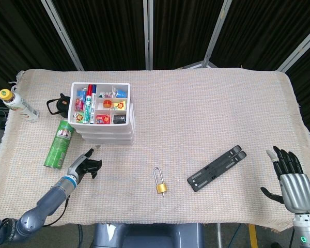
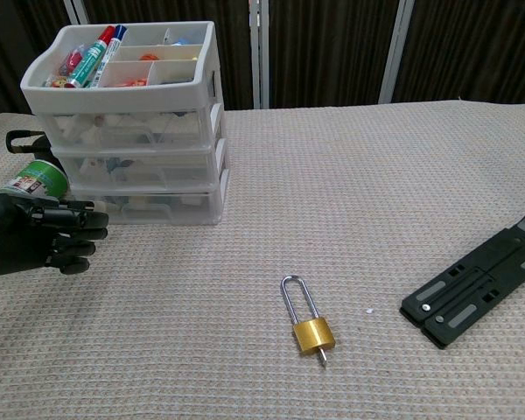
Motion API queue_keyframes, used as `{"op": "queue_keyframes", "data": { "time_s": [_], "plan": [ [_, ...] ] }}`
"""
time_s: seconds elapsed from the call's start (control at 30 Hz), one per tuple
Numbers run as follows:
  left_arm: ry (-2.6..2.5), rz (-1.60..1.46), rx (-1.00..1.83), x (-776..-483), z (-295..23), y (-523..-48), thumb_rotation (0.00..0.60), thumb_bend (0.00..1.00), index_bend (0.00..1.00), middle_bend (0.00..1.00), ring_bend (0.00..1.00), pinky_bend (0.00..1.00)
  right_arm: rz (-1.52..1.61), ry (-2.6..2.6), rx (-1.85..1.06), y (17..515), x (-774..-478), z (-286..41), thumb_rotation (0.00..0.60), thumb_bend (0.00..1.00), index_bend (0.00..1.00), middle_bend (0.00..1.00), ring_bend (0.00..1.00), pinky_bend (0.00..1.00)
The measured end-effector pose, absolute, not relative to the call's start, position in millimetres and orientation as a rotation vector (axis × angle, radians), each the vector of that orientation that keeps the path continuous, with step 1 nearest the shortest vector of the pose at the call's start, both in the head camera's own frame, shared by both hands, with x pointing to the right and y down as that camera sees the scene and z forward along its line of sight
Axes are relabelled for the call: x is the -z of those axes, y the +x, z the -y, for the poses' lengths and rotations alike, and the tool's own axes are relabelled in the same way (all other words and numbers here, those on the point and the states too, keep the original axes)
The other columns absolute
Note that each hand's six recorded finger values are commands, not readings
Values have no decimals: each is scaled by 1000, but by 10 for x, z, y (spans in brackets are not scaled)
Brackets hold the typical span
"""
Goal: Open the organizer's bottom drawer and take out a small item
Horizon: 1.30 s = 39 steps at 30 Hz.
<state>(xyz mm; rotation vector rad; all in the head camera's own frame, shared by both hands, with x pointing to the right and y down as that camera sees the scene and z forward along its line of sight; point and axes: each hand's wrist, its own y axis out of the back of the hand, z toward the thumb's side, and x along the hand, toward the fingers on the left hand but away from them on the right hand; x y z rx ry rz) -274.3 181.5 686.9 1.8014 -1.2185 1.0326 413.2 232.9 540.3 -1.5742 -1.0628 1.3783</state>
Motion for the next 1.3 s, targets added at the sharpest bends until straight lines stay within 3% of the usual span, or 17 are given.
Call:
{"op": "queue_keyframes", "data": {
  "time_s": [1.3],
  "plan": [
    [1901,1209,-1191,-7287,-1718,-2401,600,658,0,835,831,765,1075,-1605,-1345,4074,-5314,-2377,600,0,0,0,0,0]
  ]
}}
